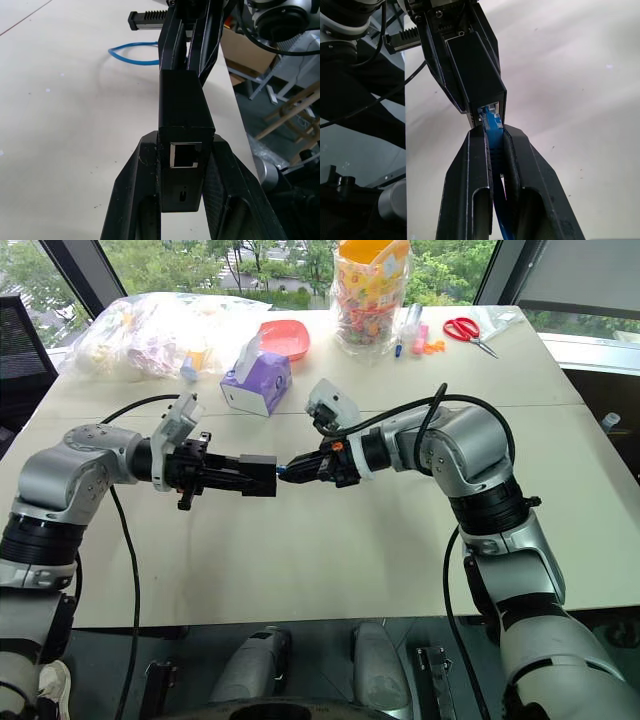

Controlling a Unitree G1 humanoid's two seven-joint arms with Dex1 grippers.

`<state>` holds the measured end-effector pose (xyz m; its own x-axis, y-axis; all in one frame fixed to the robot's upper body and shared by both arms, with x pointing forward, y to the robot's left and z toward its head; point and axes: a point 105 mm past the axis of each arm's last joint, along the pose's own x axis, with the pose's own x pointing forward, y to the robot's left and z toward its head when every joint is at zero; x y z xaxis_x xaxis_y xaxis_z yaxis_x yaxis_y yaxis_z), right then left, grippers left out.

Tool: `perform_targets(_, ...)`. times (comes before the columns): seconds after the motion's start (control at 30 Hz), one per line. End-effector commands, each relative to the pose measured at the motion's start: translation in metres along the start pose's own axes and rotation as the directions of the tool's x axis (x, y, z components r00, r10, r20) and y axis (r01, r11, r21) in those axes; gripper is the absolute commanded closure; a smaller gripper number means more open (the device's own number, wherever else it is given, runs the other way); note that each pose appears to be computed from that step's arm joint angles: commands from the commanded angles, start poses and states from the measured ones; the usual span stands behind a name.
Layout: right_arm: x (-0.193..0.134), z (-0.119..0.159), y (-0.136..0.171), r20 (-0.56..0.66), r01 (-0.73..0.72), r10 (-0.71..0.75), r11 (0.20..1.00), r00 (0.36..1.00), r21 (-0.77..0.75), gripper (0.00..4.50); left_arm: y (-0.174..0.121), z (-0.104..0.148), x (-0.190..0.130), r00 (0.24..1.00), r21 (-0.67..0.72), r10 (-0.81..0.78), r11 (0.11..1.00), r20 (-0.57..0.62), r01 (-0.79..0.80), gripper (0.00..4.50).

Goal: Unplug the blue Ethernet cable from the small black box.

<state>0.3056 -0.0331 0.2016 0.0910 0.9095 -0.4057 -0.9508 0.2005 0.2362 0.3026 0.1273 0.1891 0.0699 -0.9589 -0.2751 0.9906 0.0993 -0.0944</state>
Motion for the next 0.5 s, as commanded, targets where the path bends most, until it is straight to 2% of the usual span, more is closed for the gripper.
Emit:
perform_targets(0.03, -0.003, 0.011, 0.006, 0.006, -0.012, 0.012, 0.999, 1.000, -0.031, 4.47, -0.008, 0.007, -0.004, 1.000, 0.046, -0.019, 0.999, -0.002, 0.019, 4.01)
perform_targets(0.2, -0.010, -0.003, 0.000, -0.052, 0.004, -0.005, 1.000, 0.999, -0.014, 4.47, -0.012, 0.007, -0.008, 0.999, 0.047, -0.043, 0.998, -0.016, 0.044, 4.01)
perform_targets(0.5, -0.054, -0.038, -0.054, -0.156, 0.227, -0.224, 0.974, 0.962, 0.001, 4.47, -0.007, 0.006, -0.017, 0.999, 0.060, -0.026, 0.998, -0.036, 0.028, 4.01)
